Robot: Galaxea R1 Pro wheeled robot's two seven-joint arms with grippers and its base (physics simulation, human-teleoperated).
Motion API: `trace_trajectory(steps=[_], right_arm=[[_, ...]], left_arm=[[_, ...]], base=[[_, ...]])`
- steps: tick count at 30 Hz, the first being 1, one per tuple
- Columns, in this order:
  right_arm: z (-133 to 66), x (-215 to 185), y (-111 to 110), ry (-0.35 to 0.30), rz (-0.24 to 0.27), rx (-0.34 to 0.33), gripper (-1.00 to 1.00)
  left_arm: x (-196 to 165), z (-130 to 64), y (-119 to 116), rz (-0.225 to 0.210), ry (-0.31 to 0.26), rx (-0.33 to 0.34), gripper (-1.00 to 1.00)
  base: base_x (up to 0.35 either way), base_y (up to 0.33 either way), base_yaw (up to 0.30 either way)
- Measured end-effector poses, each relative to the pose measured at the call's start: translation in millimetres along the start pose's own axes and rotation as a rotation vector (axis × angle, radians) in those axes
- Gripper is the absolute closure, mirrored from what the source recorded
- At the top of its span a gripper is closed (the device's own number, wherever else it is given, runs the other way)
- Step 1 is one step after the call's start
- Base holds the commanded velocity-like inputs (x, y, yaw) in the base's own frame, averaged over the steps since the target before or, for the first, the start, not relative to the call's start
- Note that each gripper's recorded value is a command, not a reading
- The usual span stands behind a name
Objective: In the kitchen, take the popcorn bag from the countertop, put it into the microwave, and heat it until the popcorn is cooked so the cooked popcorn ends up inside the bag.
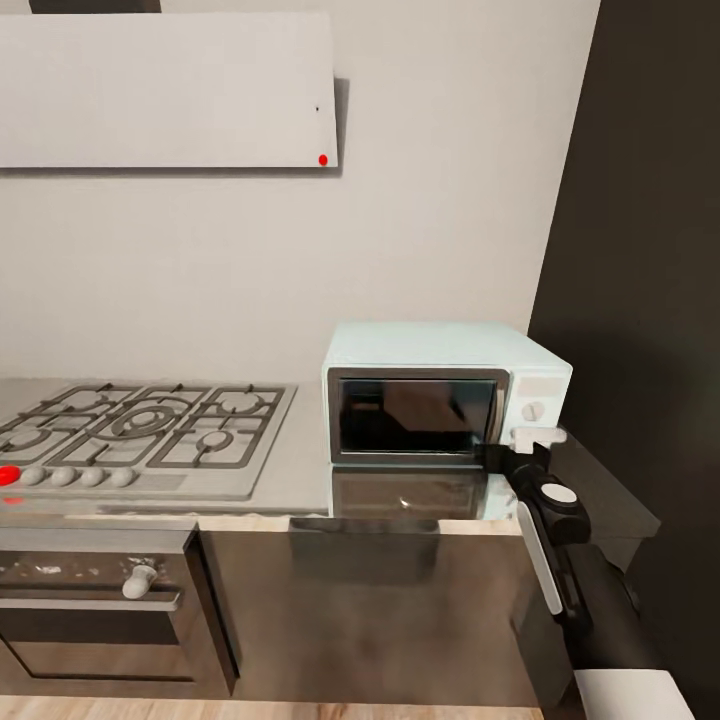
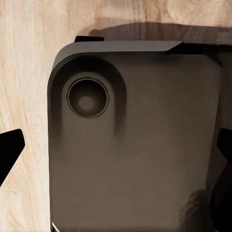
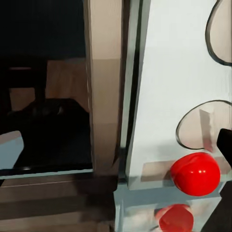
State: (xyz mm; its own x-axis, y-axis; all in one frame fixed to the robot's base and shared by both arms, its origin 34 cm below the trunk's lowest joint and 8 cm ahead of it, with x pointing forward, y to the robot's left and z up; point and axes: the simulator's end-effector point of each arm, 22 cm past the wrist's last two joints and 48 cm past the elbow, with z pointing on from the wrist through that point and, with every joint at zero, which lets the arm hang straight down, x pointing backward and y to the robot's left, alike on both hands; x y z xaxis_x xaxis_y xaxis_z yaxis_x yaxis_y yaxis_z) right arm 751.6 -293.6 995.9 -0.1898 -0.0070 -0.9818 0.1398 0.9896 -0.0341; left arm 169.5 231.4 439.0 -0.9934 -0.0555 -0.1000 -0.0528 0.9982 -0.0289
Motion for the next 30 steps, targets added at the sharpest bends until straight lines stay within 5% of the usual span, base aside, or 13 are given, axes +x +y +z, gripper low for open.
trace_trajectory(steps=[30], right_arm=[[-0.9,-1.0,5.3,-0.004,0.002,-0.012,-1.00]], left_arm=[[-0.2,-0.1,-0.1,-0.001,-0.001,0.001,-1.00]], base=[[0.025,0.000,0.000]])
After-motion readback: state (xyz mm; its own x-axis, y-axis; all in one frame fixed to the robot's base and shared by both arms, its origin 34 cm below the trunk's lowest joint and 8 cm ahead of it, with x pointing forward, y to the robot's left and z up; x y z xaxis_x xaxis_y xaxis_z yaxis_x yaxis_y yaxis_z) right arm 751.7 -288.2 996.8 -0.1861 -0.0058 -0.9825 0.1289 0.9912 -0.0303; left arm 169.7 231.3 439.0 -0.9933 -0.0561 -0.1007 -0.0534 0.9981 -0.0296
